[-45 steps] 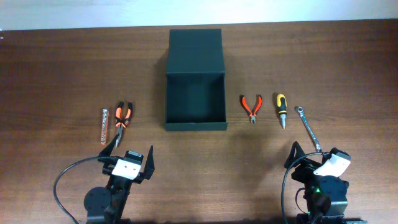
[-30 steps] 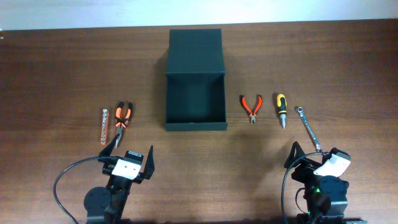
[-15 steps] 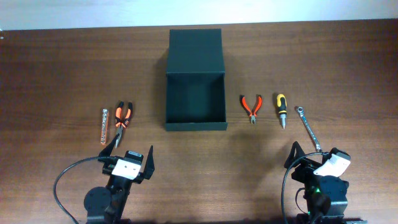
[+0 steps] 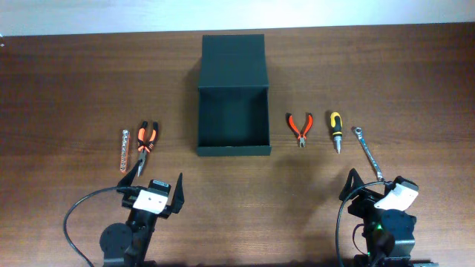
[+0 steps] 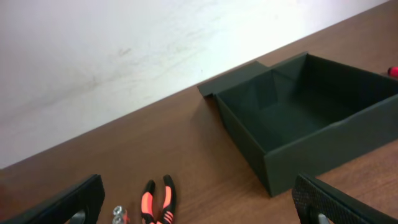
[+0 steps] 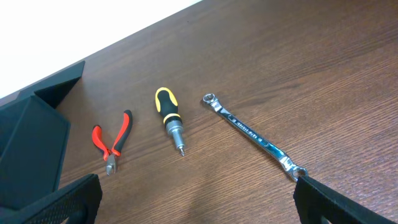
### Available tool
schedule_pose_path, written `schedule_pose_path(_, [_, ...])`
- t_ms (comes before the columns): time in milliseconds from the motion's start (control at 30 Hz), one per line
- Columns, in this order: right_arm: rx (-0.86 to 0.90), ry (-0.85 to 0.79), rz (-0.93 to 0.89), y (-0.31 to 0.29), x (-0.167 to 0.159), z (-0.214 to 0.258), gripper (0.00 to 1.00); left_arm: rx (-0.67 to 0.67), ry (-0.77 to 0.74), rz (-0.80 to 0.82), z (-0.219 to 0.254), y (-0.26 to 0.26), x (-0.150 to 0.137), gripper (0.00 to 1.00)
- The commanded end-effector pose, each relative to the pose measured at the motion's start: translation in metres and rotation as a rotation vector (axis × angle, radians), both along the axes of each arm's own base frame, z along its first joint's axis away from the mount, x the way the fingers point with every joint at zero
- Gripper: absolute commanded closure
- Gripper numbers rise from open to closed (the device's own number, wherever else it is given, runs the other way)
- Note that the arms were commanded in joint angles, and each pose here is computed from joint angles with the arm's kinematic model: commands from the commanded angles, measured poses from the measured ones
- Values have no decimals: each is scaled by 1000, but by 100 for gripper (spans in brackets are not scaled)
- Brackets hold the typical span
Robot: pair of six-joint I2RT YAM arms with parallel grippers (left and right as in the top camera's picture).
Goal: Pack container
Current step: 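Raise both arms from rest toward the tools beside the box, then move the right gripper over the chrome wrench and lower onto it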
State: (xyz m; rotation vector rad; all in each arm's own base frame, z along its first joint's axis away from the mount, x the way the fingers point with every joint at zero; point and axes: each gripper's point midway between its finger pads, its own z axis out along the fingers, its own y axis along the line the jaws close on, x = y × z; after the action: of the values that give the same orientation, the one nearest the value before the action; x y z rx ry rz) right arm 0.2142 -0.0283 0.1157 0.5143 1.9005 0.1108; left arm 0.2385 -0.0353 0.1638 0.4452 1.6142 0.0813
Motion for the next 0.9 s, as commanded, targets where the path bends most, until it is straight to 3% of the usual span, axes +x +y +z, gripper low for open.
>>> schedule_pose_path(0, [7,-9,-13,-2,0,0,1,-45,13,1,-3,-1,0,1])
schedule_pose_path(200, [23,-50,28,5,5,9,1,-322,74,14,0,-4,-2,1])
schedule_pose_path(333, [71,-99,160,29,7,28,1,-431,34,-6,38,-7,-8,1])
schedule_pose_path(433, [83,-99,196,36,7,42,1,-432,32,47,64,2,-10,1])
schedule_pose_path(600, [30,64,221,36,8,49,1,-409,229,200,65,21,-1,1])
schedule_pose_path(867, [-43,331,279,35,50,105,1,-274,496,221,87,21,59,1])
